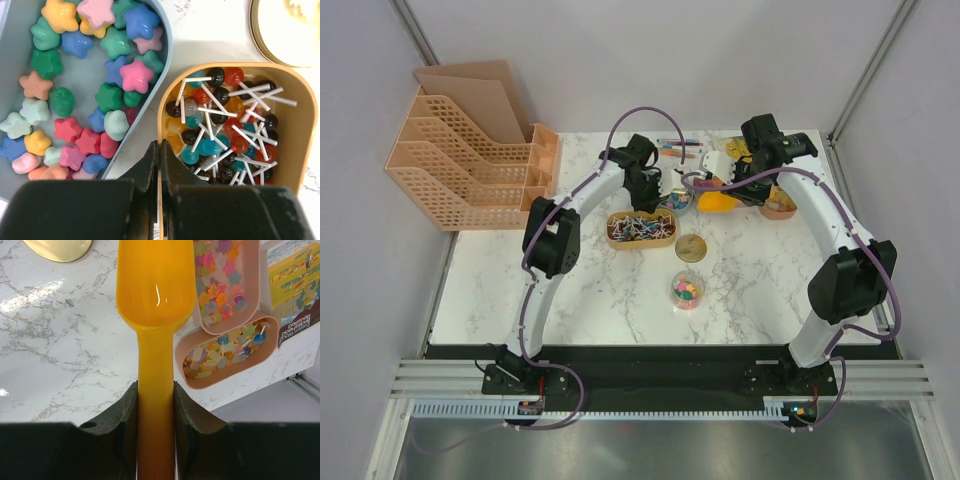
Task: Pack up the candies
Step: Move the storage box to the center of the board, then scoop the fake candies from the storage box.
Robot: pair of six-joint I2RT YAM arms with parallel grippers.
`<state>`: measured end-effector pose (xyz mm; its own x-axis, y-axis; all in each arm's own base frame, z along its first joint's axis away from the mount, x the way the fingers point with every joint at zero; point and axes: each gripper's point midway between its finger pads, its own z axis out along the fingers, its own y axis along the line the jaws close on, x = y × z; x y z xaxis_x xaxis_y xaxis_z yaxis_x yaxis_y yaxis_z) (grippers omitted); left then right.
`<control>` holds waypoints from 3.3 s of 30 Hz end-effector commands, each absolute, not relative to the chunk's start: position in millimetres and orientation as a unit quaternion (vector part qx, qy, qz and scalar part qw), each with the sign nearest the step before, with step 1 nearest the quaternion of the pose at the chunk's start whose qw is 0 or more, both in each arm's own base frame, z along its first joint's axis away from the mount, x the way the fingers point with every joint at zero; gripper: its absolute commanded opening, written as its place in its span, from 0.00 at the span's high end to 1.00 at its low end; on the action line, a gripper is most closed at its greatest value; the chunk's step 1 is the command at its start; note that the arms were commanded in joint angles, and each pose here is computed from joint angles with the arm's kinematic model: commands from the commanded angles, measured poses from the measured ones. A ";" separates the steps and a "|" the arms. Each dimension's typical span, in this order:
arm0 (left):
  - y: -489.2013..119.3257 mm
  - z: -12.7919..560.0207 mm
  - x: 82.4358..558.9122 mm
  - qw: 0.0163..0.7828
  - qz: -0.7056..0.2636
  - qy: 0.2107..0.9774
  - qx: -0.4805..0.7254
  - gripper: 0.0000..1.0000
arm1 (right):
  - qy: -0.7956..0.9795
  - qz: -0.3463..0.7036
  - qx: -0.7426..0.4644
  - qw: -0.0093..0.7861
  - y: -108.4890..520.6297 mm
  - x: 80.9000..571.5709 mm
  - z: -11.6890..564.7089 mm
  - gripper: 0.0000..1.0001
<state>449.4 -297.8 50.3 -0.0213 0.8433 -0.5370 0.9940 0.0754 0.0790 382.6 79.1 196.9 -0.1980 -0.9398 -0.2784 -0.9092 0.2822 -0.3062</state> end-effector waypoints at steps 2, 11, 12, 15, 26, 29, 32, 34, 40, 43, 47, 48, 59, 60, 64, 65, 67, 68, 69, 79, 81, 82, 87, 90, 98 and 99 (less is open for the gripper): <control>-286.9 45.5 458.5 0.238 -0.115 0.660 0.703 0.98 | 0.770 -0.045 -0.592 0.233 80.9 390.1 209.3 1.00; -330.3 64.7 462.8 0.294 -0.142 0.633 0.701 0.98 | 0.759 -0.047 -0.609 0.225 79.7 387.6 209.2 1.00; -333.4 66.1 462.3 0.297 -0.146 0.636 0.697 0.98 | 0.758 -0.047 -0.610 0.224 79.2 387.0 209.2 1.00; -339.8 69.9 458.5 0.302 -0.164 0.642 0.685 0.94 | 0.757 -0.042 -0.614 0.221 80.5 387.2 209.2 1.00; -308.1 184.9 500.8 0.403 -0.161 0.744 0.508 0.46 | 0.731 -0.038 -0.648 0.210 88.7 393.3 228.6 0.99; -263.5 185.8 501.9 0.394 -0.138 0.777 0.470 0.46 | 0.714 -0.024 -0.671 0.196 96.8 385.8 227.5 1.00; -212.6 173.5 486.5 0.374 -0.116 0.807 0.443 0.50 | 0.701 -0.003 -0.692 0.174 109.0 373.2 219.9 1.00; -185.5 148.4 461.2 0.339 -0.118 0.829 0.428 0.63 | 0.692 0.005 -0.704 0.161 120.3 366.6 213.9 1.00; -143.2 80.2 396.0 0.257 -0.131 0.872 0.396 0.98 | 0.685 -0.005 -0.716 0.133 143.0 367.4 199.0 0.99; -143.9 65.3 384.8 0.247 -0.143 0.876 0.388 0.98 | 0.684 -0.029 -0.721 0.106 143.7 372.4 193.5 1.00; -150.6 48.6 386.7 0.235 -0.162 0.881 0.376 0.98 | 0.683 -0.068 -0.722 0.083 139.7 381.1 190.4 1.00; -153.4 48.6 391.7 0.242 -0.165 0.880 0.373 0.98 | 0.681 -0.076 -0.724 0.076 140.4 381.8 187.9 1.00; -183.7 39.8 412.5 0.248 -0.213 0.872 0.364 0.98 | 0.669 -0.143 -0.728 0.036 141.8 393.1 179.7 1.00; -186.6 38.4 410.1 0.245 -0.216 0.871 0.368 0.98 | 0.666 -0.147 -0.731 0.032 142.2 393.6 178.8 1.00; -201.5 35.6 399.1 0.236 -0.233 0.863 0.381 0.98 | 0.653 -0.157 -0.741 0.017 142.3 394.4 174.2 1.00; -207.9 35.4 396.0 0.233 -0.239 0.860 0.385 0.98 | 0.650 -0.158 -0.743 0.009 140.2 393.0 171.6 1.00; -213.7 35.3 393.4 0.232 -0.245 0.857 0.389 0.98 | 0.642 -0.167 -0.748 -0.001 138.7 391.8 170.1 1.00; -219.7 35.4 390.5 0.229 -0.252 0.855 0.391 0.98 | 0.639 -0.168 -0.750 -0.012 136.4 389.7 166.1 1.00; -222.5 36.9 389.5 0.229 -0.257 0.853 0.392 0.98 | 0.635 -0.175 -0.752 -0.017 135.6 390.0 166.2 1.00; -245.9 44.1 380.3 0.227 -0.282 0.842 0.400 0.98 | 0.588 -0.204 -0.780 -0.059 133.0 387.4 161.1 1.00; -245.6 43.8 381.9 0.229 -0.281 0.842 0.399 0.98 | 0.579 -0.198 -0.788 -0.066 134.0 383.9 156.8 1.00; -245.8 44.0 382.4 0.229 -0.279 0.843 0.399 0.98 | 0.577 -0.194 -0.790 -0.073 133.1 380.9 152.8 1.00; -245.9 45.4 385.5 0.233 -0.278 0.845 0.392 0.98 | 0.571 -0.171 -0.799 -0.083 134.2 372.9 141.9 1.00; -247.7 46.9 385.9 0.233 -0.281 0.847 0.386 0.98 | 0.573 -0.158 -0.800 -0.079 139.0 374.0 136.6 1.00; -247.5 45.5 386.0 0.231 -0.280 0.851 0.379 0.98 | 0.598 -0.124 -0.787 -0.085 133.2 377.4 117.1 1.00; -247.1 44.6 385.4 0.229 -0.280 0.852 0.378 0.98 | 0.600 -0.123 -0.786 -0.085 132.2 378.7 115.1 1.00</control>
